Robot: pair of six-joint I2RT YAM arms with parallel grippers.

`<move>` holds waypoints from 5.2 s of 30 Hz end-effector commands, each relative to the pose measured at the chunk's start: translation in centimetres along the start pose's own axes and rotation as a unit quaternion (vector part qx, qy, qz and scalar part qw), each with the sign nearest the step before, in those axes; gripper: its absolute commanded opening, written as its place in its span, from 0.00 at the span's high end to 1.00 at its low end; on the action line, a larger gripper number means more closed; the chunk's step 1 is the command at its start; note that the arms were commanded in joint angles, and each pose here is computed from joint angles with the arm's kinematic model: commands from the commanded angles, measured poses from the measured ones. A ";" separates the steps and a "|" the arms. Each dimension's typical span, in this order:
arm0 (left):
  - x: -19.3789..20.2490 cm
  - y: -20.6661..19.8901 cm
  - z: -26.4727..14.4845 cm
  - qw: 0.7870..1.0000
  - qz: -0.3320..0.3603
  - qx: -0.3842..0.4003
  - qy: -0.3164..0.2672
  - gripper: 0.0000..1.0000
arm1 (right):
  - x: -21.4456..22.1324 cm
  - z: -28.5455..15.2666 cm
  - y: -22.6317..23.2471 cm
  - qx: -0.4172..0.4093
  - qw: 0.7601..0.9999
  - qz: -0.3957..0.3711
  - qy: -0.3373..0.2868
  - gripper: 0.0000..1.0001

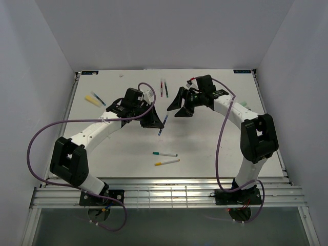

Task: Open the pen caps

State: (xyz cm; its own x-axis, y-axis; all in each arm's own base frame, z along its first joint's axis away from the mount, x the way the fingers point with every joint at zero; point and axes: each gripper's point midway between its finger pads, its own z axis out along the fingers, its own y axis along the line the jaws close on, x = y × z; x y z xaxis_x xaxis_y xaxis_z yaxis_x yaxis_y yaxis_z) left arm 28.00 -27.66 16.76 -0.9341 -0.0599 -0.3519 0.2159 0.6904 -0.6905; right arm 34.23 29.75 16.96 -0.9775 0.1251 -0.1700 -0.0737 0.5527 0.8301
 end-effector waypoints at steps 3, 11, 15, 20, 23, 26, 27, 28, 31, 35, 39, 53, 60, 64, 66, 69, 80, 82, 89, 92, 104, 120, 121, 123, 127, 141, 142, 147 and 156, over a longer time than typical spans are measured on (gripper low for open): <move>-0.5 -2.0 -0.9 0.999 0.009 0.033 -0.015 1.00 | -0.1 0.9 3.7 -0.044 0.999 -0.014 -0.007 0.33; -0.7 -2.4 -0.7 0.999 0.011 0.043 -0.015 1.00 | 1.2 1.6 3.1 -0.038 0.999 -0.002 0.002 0.43; -0.6 -2.4 -0.8 0.999 0.013 0.044 -0.014 1.00 | 1.2 2.0 2.9 -0.038 0.999 0.002 0.003 0.51; -0.4 -2.3 -0.9 0.999 0.017 0.046 -0.011 1.00 | 1.3 2.4 3.2 -0.039 0.999 0.000 0.005 0.80; -0.4 -2.3 -0.8 0.999 0.021 0.048 -0.010 0.88 | 1.7 2.6 3.1 -0.036 0.999 0.001 0.010 0.92; -0.4 -2.4 -0.9 0.998 0.027 0.049 -0.012 0.65 | 2.0 2.3 3.0 -0.031 0.999 0.001 0.008 0.92; -0.4 -2.3 -0.7 0.998 0.028 0.048 -0.009 0.59 | 2.1 2.3 3.0 -0.031 0.999 0.001 0.009 0.92; -0.4 -2.2 -0.7 0.998 0.028 0.047 -0.009 0.50 | 2.2 2.3 3.0 -0.031 0.999 0.001 0.010 0.92; -0.1 -1.9 -0.3 0.998 0.028 0.048 0.000 0.44 | 2.4 2.1 3.2 -0.033 0.999 0.003 0.010 0.92; 0.4 -1.7 0.2 0.998 0.025 0.056 0.013 0.52 | 2.3 1.8 3.5 -0.035 0.999 0.002 0.006 0.92; 1.0 -1.3 0.6 0.998 0.016 0.057 0.024 0.70 | 1.8 1.7 4.2 -0.040 0.999 -0.001 0.002 0.92; 1.5 -0.5 1.2 0.998 0.001 0.049 0.035 0.58 | 1.1 1.5 5.6 -0.059 0.998 0.000 -0.006 0.92; 1.5 -0.3 1.5 0.998 0.000 0.047 0.038 0.69 | 1.4 1.4 5.5 -0.059 0.998 -0.001 -0.005 0.92; 1.7 -0.4 1.6 0.998 -0.002 0.052 0.044 0.83 | 1.1 1.8 4.9 -0.049 0.999 0.001 -0.011 0.92; 2.0 -0.3 1.5 0.998 -0.005 0.051 0.046 0.89 | 0.3 1.9 5.0 -0.042 0.999 -0.001 -0.023 0.92; 2.1 -0.5 1.3 0.997 -0.005 0.055 0.046 1.00 | -1.1 2.1 4.5 -0.019 0.998 0.005 -0.054 0.92; 2.4 -6.5 -2.0 0.966 -0.009 0.257 0.039 1.00 | -1.8 0.1 14.3 -0.304 0.945 -0.107 -0.052 0.92; 2.1 -7.1 -2.5 0.962 -0.008 0.273 0.025 1.00 | -0.8 -0.2 14.5 -0.320 0.940 -0.117 -0.021 0.92; -0.1 -2.0 -0.4 0.997 -0.023 0.071 -0.020 1.00 | -2.5 1.9 9.2 -0.085 0.987 -0.104 -0.083 0.92; -1.0 1.8 -0.8 0.996 -0.015 -0.077 -0.051 1.00 | -4.9 1.3 5.0 0.116 0.981 -0.112 -0.111 0.92; 4.9 2.3 -1.0 1.000 -0.018 -0.023 -0.002 1.00 | -7.0 1.9 7.1 0.110 0.975 -0.144 -0.128 0.92; 6.7 6.3 -3.1 0.991 -0.054 -0.117 -0.037 1.00 | -7.7 5.6 7.3 0.031 0.996 -0.050 -0.070 0.92; 5.6 6.3 -3.4 0.990 -0.040 -0.129 -0.045 1.00 | -7.5 6.1 6.7 0.039 0.996 -0.053 -0.062 0.92; 5.3 8.4 -3.3 0.982 -0.041 -0.179 -0.038 1.00 | -6.4 6.8 6.2 0.046 0.996 -0.068 -0.042 0.92; 3.7 12.0 -4.0 0.971 -0.052 -0.228 -0.050 1.00 | -5.6 8.3 4.8 0.065 0.994 -0.080 -0.029 0.92; 2.5 18.0 -1.6 0.969 -0.026 -0.244 -0.034 1.00 | -3.6 15.6 3.7 0.079 0.992 -0.099 -0.005 0.92; 2.5 18.1 -1.4 0.970 -0.021 -0.239 -0.030 1.00 | -3.5 16.3 3.5 0.078 0.992 -0.097 -0.003 0.92; 2.4 18.3 0.1 0.976 -0.008 -0.215 -0.014 1.00 | -2.6 18.2 3.1 0.072 0.994 -0.088 0.005 0.92; 2.4 19.8 1.2 0.974 -0.010 -0.228 0.000 0.92 | -1.9 20.1 2.6 0.066 0.994 -0.086 0.016 0.92</move>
State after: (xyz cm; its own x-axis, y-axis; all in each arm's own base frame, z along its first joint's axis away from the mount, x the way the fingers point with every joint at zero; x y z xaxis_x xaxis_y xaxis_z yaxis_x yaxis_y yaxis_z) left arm 29.62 -15.27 1.80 -0.9421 -0.0935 -0.3219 0.0292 0.9338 -0.3567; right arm 38.96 46.15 7.38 -0.9705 -0.0158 -0.2407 -0.1811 0.7068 0.6838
